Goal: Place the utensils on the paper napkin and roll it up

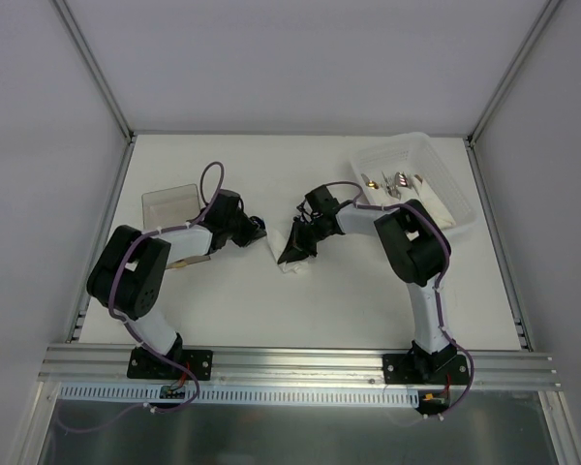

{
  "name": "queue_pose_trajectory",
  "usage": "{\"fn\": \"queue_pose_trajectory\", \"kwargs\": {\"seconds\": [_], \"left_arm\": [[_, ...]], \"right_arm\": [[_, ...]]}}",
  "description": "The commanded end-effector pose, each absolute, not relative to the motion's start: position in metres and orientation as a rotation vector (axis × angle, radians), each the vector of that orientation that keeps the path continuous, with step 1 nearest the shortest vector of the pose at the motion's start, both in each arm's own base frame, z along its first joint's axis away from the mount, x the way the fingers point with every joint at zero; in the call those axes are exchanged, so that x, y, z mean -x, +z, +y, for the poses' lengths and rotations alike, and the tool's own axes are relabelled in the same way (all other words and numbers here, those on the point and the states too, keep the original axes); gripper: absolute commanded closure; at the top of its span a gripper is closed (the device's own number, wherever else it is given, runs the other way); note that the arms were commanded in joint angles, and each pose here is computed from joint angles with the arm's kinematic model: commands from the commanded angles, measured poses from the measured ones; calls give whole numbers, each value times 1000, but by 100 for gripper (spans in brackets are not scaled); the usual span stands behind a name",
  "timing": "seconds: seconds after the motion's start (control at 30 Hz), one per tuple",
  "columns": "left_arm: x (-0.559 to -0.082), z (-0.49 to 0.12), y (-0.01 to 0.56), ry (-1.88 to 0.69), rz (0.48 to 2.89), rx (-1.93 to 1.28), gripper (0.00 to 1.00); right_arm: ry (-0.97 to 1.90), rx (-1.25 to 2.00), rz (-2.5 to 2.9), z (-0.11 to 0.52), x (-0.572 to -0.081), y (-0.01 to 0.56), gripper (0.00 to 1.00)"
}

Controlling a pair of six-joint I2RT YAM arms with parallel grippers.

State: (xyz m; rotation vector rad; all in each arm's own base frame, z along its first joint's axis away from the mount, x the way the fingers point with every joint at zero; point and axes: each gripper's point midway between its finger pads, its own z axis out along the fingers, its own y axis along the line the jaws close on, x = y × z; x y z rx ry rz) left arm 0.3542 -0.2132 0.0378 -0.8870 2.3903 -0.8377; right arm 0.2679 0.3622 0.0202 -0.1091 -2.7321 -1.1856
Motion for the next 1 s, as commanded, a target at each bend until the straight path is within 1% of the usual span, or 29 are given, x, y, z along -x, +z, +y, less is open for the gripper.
{"fn": "queue_pose_trajectory", "kwargs": {"seconds": [0.0, 0.33, 0.53, 0.8, 0.87, 0.97], "left_arm": [[-361, -204, 63, -805, 2354, 828, 96], [-362, -228, 77, -920, 2381, 741, 90], [-361, -239, 70, -948, 2428, 693, 90], [-352, -253, 48, -964, 2532, 680, 91], [-347, -249, 39, -932, 2562, 703, 93], [-341, -240, 31, -868, 2577, 732, 96]], "right_arm": [[-1088, 162, -2732, 352, -260, -2, 100], [-1074, 162, -2742, 350, -260, -5, 100], [-1067, 171, -2740, 350, -260, -7, 99], [-1061, 173, -2749, 349, -260, -7, 93], [-1066, 173, -2751, 349, -261, -5, 92], [-1060, 166, -2758, 348, -261, -5, 87]]}}
